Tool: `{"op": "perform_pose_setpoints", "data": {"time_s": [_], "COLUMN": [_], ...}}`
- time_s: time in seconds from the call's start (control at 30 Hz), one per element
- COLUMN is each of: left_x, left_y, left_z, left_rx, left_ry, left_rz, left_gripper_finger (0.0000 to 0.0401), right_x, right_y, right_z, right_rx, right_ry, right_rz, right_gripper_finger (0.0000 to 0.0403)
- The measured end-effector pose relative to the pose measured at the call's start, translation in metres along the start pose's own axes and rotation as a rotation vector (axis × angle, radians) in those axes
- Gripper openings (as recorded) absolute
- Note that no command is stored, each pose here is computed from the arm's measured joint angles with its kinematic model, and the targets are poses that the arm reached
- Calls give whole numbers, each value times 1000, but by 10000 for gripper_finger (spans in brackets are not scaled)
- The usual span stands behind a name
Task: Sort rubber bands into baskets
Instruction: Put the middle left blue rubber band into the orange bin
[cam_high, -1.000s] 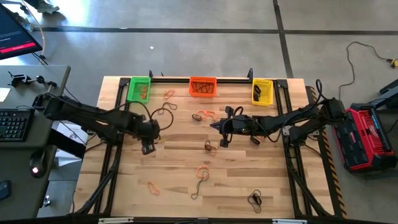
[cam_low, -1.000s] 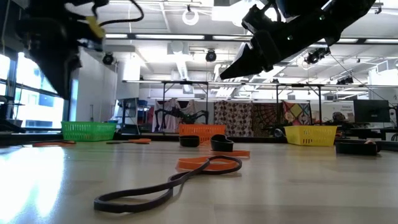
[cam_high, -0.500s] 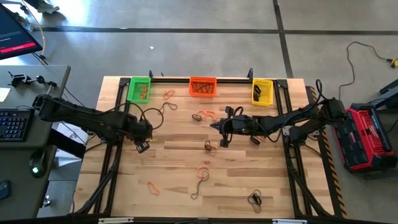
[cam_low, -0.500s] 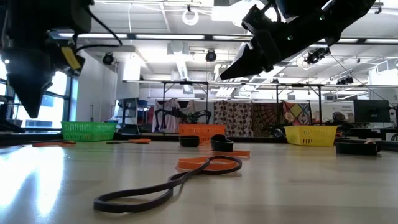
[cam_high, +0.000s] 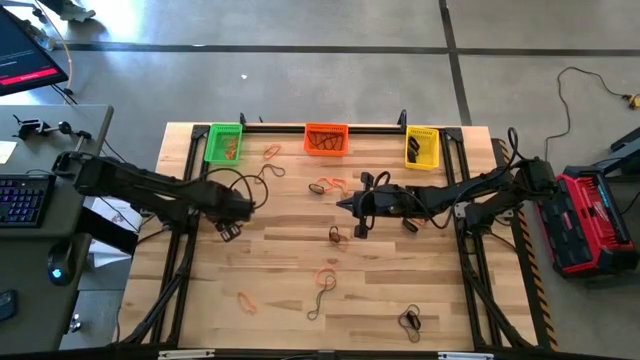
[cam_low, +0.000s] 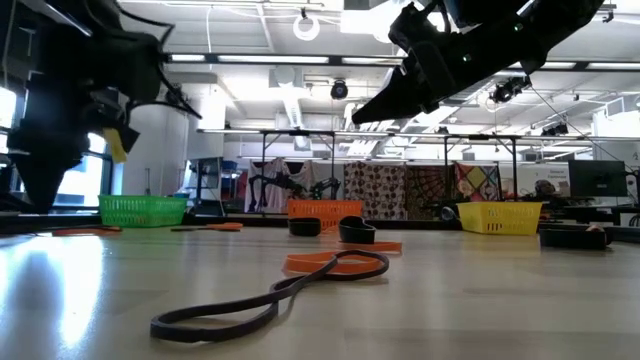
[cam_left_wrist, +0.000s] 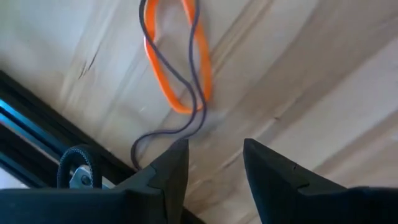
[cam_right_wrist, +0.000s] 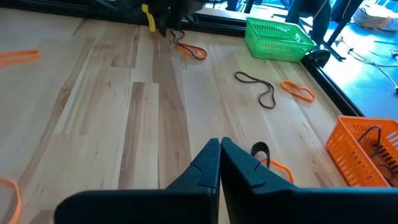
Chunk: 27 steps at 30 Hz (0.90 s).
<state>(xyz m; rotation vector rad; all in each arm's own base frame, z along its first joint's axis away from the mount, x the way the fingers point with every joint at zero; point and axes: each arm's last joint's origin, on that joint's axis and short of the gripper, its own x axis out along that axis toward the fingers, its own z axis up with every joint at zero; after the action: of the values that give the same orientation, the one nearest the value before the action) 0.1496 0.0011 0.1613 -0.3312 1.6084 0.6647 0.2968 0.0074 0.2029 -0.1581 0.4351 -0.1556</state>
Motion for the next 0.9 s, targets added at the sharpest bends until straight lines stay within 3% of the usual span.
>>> {"op": "perform_pose_setpoints", "data": {"time_s": [0.33, 0.9], "left_x": [16, 31], "left_y": [7, 10], "left_z": [14, 30], "left_rx": [-55, -102], "left_ry": [97, 150], "left_rz": [53, 42], "left_gripper_finger": [150, 137], "right_x": [0, 0], "right_y": [0, 0], "right_z": [0, -1], "right_rx": [0, 15], "right_ry": [1, 9], "right_rz": [0, 0], "right_gripper_finger": [0, 0]}}
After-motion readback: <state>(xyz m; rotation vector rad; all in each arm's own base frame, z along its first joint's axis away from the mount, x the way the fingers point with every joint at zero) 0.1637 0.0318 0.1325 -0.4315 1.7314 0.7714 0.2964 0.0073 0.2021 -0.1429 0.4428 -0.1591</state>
